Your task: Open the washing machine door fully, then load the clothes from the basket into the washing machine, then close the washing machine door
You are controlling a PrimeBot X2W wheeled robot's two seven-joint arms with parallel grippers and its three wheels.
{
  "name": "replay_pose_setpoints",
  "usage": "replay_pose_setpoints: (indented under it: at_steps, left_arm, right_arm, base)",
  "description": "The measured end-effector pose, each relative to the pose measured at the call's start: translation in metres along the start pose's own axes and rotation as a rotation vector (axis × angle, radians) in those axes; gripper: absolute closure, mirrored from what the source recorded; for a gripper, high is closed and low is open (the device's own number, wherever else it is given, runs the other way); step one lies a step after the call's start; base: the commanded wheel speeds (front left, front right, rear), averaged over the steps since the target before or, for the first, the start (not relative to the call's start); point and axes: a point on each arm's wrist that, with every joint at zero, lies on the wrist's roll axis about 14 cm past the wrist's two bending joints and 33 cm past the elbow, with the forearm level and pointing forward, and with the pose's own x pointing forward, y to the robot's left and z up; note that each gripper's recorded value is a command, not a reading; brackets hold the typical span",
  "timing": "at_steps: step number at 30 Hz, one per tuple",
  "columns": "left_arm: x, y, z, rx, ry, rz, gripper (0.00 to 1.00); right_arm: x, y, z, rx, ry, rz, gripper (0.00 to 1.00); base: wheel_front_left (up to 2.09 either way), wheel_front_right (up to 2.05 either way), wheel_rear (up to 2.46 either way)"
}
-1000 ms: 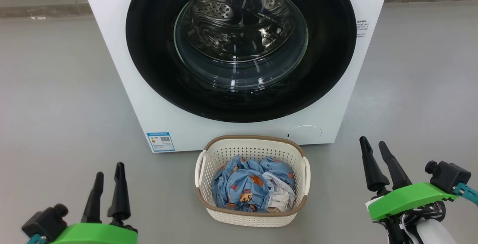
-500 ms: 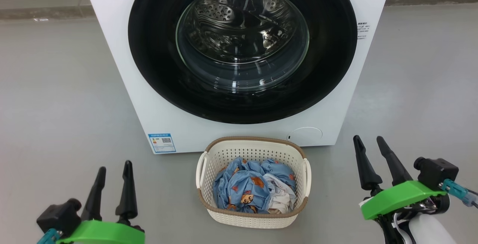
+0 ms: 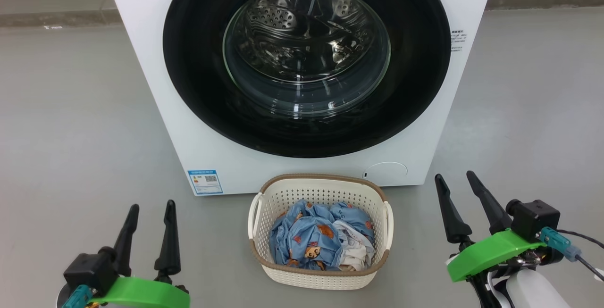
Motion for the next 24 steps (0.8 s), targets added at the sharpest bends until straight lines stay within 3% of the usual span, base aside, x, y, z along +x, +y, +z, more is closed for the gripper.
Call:
replay_pose_setpoints:
  at_steps: [24]
  left_arm:
    - [0.0001, 0.0048, -0.0012, 0.019, 0.003, 0.017, 0.00]
  right_arm:
    - [0.0016, -0.0015, -0.0050, -0.003, 0.017, -0.003, 0.00]
  base:
    - [0.00, 0.00, 0.00]
